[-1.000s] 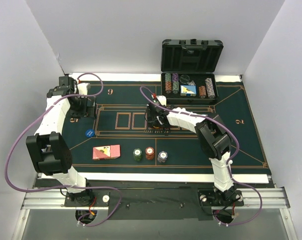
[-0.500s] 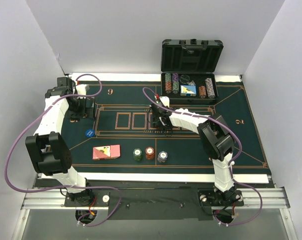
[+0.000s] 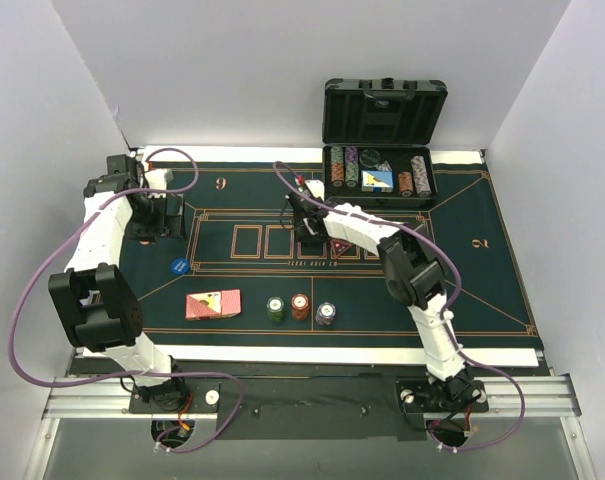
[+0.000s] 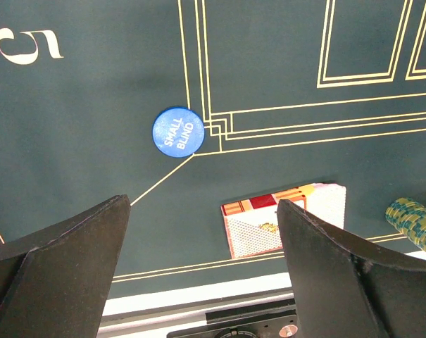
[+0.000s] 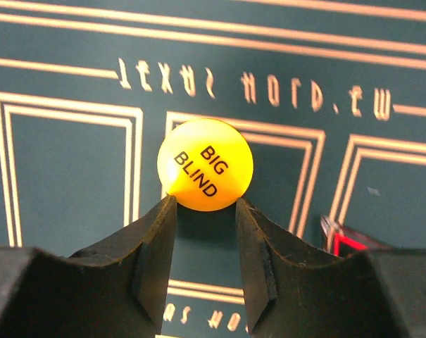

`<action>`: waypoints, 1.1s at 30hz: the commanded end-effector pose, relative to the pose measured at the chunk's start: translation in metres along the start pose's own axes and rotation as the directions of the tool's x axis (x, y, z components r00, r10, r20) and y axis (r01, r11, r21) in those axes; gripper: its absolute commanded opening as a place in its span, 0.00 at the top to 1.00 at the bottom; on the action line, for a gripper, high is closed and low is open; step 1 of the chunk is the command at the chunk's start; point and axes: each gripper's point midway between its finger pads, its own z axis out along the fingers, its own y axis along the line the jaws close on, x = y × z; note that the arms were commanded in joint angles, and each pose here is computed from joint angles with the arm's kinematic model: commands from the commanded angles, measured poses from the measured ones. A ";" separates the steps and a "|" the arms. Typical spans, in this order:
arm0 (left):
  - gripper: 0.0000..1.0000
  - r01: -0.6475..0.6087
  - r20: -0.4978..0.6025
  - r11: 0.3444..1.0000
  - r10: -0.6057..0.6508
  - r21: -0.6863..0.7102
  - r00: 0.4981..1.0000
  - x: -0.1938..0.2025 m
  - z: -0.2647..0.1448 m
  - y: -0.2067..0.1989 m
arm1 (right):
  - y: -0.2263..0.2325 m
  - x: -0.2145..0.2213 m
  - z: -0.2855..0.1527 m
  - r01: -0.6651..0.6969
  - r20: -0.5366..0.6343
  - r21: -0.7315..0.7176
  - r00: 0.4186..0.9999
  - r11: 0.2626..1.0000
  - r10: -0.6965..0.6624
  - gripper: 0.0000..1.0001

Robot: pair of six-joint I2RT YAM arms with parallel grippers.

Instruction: Distribute texas hold em gaming equipment

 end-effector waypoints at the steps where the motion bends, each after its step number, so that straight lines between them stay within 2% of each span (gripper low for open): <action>1: 0.03 -0.018 0.075 1.000 0.018 0.008 0.997 -0.017 -0.021 -0.001 | 0.007 0.004 0.026 0.016 -0.081 -0.013 0.997 1.000 -0.017 0.65; 7: 0.03 -0.014 0.089 1.000 0.013 0.011 0.996 -0.020 -0.026 0.002 | 0.029 -0.032 0.040 -0.015 -0.076 -0.089 0.997 0.996 0.008 0.64; 12: 0.03 -0.003 0.092 1.000 0.002 0.011 0.996 -0.022 -0.026 0.007 | 0.053 -0.035 0.047 -0.047 -0.123 -0.182 0.992 0.982 0.025 0.64; 21: 0.03 0.017 0.095 1.000 -0.018 0.016 0.995 -0.019 -0.028 0.012 | 0.078 -0.082 0.059 -0.193 -0.061 -0.286 0.981 0.939 0.184 0.67; 24: 0.03 0.021 0.096 1.000 -0.022 0.014 0.995 -0.018 -0.030 0.015 | 0.078 -0.090 0.057 -0.201 -0.044 -0.308 0.979 0.930 0.197 0.66; 26: 0.03 0.028 0.100 1.000 -0.029 0.014 0.995 -0.018 -0.033 0.018 | 0.074 -0.091 0.050 -0.183 -0.036 -0.304 0.983 0.935 0.181 0.59; 27: 0.03 0.030 0.103 0.999 -0.032 0.017 0.994 -0.018 -0.034 0.018 | 0.070 -0.101 0.037 -0.175 -0.009 -0.305 0.983 0.936 0.181 0.52; 28: 0.03 0.029 0.104 0.999 -0.031 0.021 0.994 -0.018 -0.036 0.017 | 0.062 -0.091 0.036 -0.156 -0.018 -0.278 0.987 0.948 0.157 0.50; 29: 0.03 0.033 0.106 0.999 -0.035 0.020 0.994 -0.018 -0.038 0.018 | 0.057 -0.106 0.018 -0.146 0.026 -0.275 0.987 0.950 0.160 0.43; 30: 0.03 0.033 0.112 0.999 -0.035 0.025 0.993 -0.018 -0.040 0.017 | 0.045 -0.090 0.019 -0.129 0.004 -0.241 0.991 0.962 0.134 0.41; 31: 0.03 0.034 0.115 0.999 -0.037 0.025 0.993 -0.018 -0.042 0.017 | 0.038 -0.108 -0.004 -0.126 0.063 -0.232 0.987 0.964 0.144 0.39; 32: 0.03 0.034 0.120 0.999 -0.037 0.030 0.992 -0.018 -0.044 0.016 | 0.020 -0.088 0.002 -0.125 0.036 -0.173 0.990 0.977 0.133 0.38; 33: 0.03 0.033 0.122 0.999 -0.037 0.032 0.992 -0.017 -0.046 0.015 | 0.014 -0.104 -0.021 -0.131 0.088 -0.183 0.985 0.974 0.149 0.38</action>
